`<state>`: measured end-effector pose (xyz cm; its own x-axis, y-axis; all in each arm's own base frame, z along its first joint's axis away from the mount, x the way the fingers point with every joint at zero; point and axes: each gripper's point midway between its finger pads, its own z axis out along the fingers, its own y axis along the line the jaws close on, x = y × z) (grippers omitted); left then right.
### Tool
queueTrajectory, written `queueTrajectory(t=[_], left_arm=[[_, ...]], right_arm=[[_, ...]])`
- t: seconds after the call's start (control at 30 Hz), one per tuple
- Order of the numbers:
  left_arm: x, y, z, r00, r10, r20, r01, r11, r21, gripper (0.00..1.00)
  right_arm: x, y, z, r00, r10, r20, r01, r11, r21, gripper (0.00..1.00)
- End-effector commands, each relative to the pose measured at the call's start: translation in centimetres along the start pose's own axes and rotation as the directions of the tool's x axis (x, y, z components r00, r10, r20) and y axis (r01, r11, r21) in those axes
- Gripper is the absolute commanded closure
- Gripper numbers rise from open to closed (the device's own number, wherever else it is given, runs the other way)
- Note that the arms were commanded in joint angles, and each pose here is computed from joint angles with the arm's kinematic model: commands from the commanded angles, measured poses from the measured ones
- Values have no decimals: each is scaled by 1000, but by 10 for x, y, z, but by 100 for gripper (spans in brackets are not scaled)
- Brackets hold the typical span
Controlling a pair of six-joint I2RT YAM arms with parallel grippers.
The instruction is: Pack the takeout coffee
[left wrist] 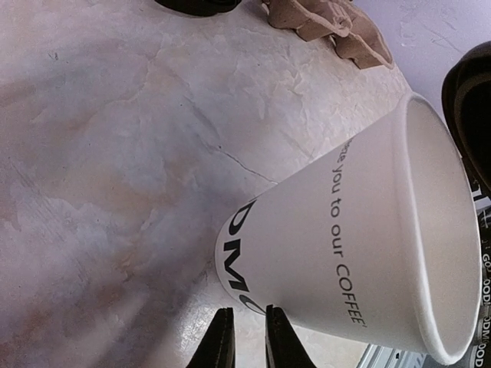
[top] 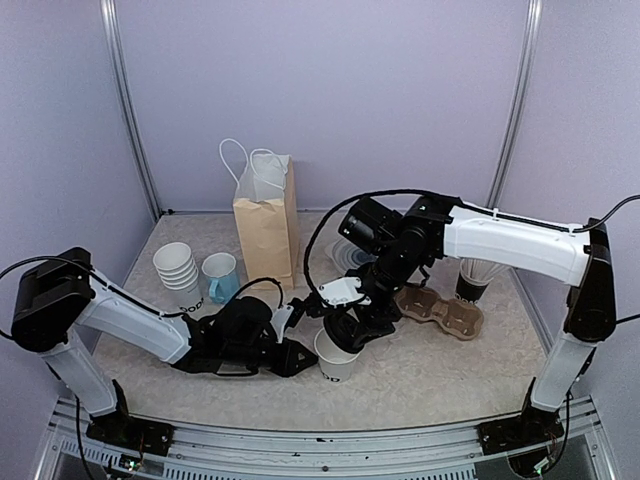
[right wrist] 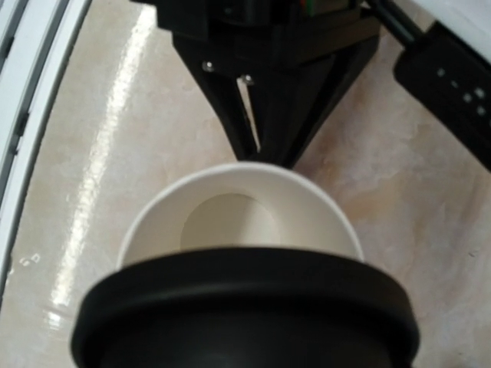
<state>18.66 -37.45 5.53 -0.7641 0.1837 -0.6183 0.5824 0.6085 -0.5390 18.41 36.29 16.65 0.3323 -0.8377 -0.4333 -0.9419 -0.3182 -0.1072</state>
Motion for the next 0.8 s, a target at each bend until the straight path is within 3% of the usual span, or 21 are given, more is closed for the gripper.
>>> queueTrajectory(t=[0.0,0.33,0.57,0.77], left_arm=[[-10,-3,-4,999,-5,39,4,1000,12,84],[-7,-2,-3,999,-11,36,10,1000,19,84],[-6,0,-3,999,-15,33,14,1000,18,84],[-4,2,-4,999,-18,29,17,1000,16,84]], right_arm=[[-4,3,5,999,-21,-39,21,1000,-18,28],[0,5,15,995,-21,-96,17,999,-42,30],[-16,1,-9,998,-47,-43,47,999,3,31],[-8,5,-12,997,-47,-66,48,999,11,31]])
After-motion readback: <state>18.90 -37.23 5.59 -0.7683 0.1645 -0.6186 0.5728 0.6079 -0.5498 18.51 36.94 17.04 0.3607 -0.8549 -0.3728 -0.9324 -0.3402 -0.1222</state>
